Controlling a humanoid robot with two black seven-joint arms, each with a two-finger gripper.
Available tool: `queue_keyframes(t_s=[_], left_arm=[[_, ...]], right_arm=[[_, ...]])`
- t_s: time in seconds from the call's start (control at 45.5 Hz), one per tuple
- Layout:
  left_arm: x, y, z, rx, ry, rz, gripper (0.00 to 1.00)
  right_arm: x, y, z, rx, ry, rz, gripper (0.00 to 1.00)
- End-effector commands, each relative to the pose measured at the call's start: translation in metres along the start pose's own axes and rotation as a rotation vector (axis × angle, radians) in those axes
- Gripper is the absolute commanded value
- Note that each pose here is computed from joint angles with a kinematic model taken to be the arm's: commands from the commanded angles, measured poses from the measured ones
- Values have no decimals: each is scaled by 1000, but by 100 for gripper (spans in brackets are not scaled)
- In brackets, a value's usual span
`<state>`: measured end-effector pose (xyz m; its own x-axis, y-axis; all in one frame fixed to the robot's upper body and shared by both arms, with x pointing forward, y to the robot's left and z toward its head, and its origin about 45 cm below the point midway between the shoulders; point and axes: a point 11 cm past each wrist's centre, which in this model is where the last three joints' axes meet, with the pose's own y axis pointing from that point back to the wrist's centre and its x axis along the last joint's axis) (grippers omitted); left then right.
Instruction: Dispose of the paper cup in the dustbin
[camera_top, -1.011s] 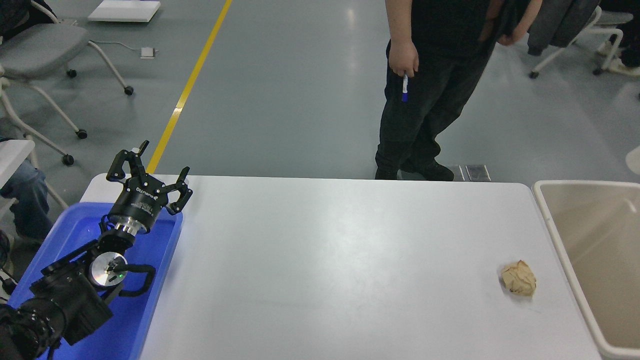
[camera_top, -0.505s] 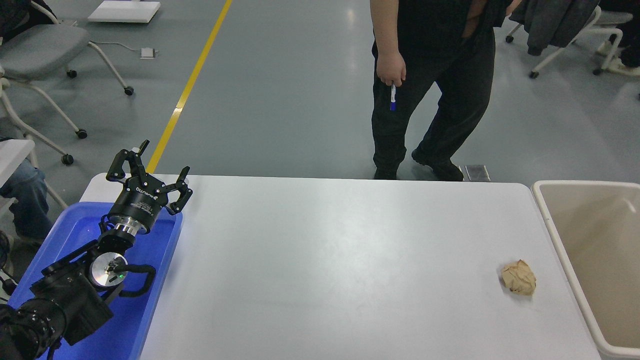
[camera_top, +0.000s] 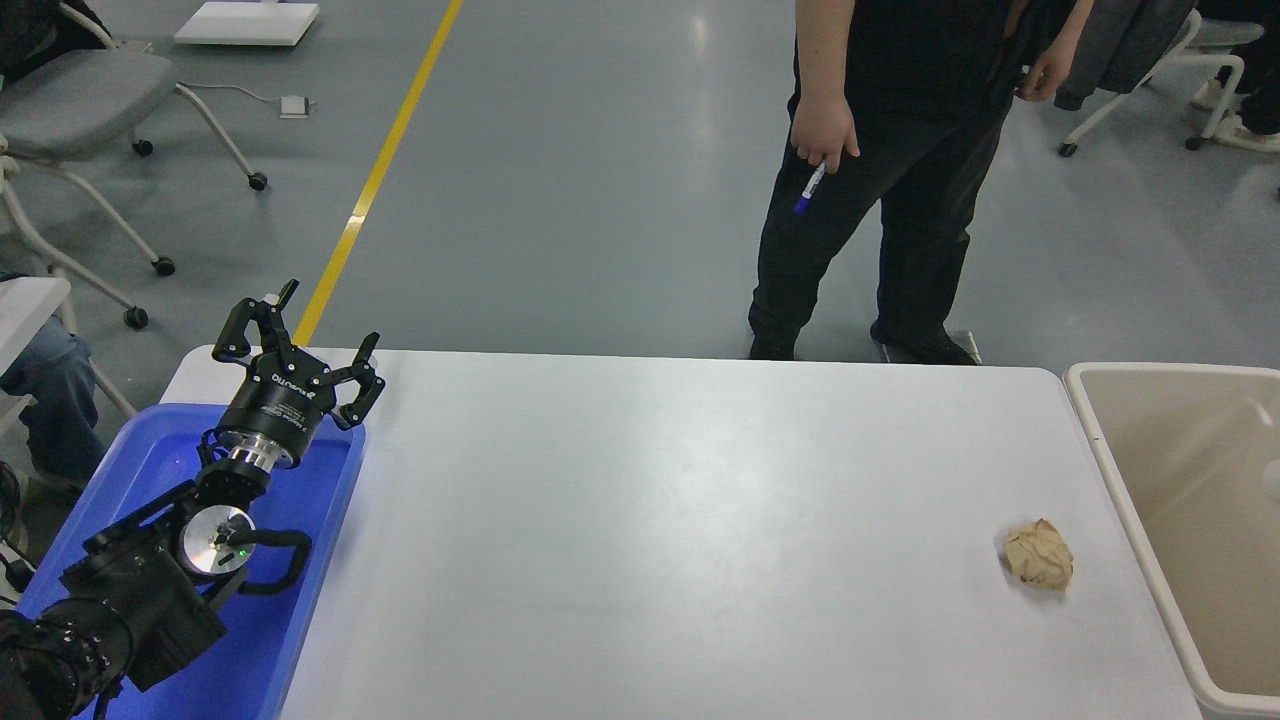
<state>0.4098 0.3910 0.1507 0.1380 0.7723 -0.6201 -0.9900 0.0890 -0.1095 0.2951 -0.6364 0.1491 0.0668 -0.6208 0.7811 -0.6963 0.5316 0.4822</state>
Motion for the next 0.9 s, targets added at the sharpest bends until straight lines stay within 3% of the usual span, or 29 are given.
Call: queue_keyframes(t_s=[0.0, 0.396, 0.879], left_arm=[[0, 0, 0, 0, 0, 0, 100], [0, 0, 0, 0, 1, -1, 100], [0, 0, 0, 0, 0, 0, 100]], right_arm=[[-29, 0, 10, -44, -20, -11, 0], [-67, 5, 29, -120, -100, -31, 0], [-77, 7, 38, -235, -315, -19, 0]])
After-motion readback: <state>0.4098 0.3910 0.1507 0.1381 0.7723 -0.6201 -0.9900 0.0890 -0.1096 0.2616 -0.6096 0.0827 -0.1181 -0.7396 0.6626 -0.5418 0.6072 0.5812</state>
